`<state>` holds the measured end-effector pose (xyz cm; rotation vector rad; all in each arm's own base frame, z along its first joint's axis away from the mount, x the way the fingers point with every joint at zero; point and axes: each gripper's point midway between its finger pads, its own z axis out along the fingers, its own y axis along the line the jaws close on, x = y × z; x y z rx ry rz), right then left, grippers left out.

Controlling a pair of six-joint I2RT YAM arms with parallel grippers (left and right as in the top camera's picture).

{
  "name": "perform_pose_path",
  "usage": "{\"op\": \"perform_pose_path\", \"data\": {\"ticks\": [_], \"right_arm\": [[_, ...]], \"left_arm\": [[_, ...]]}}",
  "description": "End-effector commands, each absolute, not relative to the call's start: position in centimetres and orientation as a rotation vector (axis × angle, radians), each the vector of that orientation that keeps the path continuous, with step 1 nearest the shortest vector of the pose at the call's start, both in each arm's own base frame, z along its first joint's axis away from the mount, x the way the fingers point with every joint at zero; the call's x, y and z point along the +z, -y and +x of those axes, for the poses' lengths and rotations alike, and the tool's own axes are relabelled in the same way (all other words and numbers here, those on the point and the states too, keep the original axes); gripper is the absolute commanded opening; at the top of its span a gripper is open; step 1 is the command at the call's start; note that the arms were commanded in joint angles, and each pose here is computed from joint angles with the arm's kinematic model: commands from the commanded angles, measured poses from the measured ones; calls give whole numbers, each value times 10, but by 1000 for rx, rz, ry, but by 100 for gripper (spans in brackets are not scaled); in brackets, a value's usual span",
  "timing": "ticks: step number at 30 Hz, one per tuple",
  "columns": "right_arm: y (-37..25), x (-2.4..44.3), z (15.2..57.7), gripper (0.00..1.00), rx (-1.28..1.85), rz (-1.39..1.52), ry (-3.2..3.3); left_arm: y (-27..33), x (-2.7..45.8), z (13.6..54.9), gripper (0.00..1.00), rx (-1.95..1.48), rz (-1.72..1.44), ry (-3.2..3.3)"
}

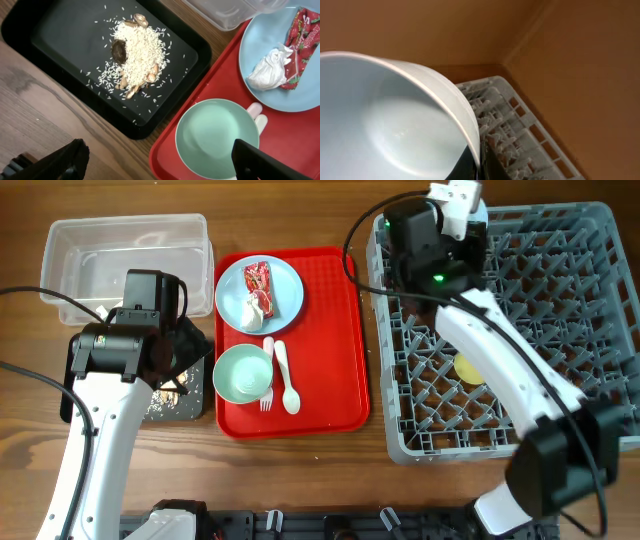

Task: Sort waste into correct bins and load items into the dishwasher rack
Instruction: 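Grasp the light-blue bowl with the right gripper and carry it to the rack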

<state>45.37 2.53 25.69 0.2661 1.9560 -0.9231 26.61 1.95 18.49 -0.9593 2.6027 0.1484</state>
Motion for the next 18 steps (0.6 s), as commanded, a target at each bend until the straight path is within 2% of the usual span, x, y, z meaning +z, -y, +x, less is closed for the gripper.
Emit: {"op": "perform_pose_path", "data": {"ticks": [1,6,18], "right_arm": [[-25,230,472,4,-1094,138,-1981],[-30,188,483,4,-1157,58,-2034],[-42,163,475,4,-1171,-5,-2074]], "left_arm": [[-24,187,267,93,167,-983,-2578],[-24,187,267,93,167,-983,-2577],[-24,188,268,93,163,-982,-2571]]}}
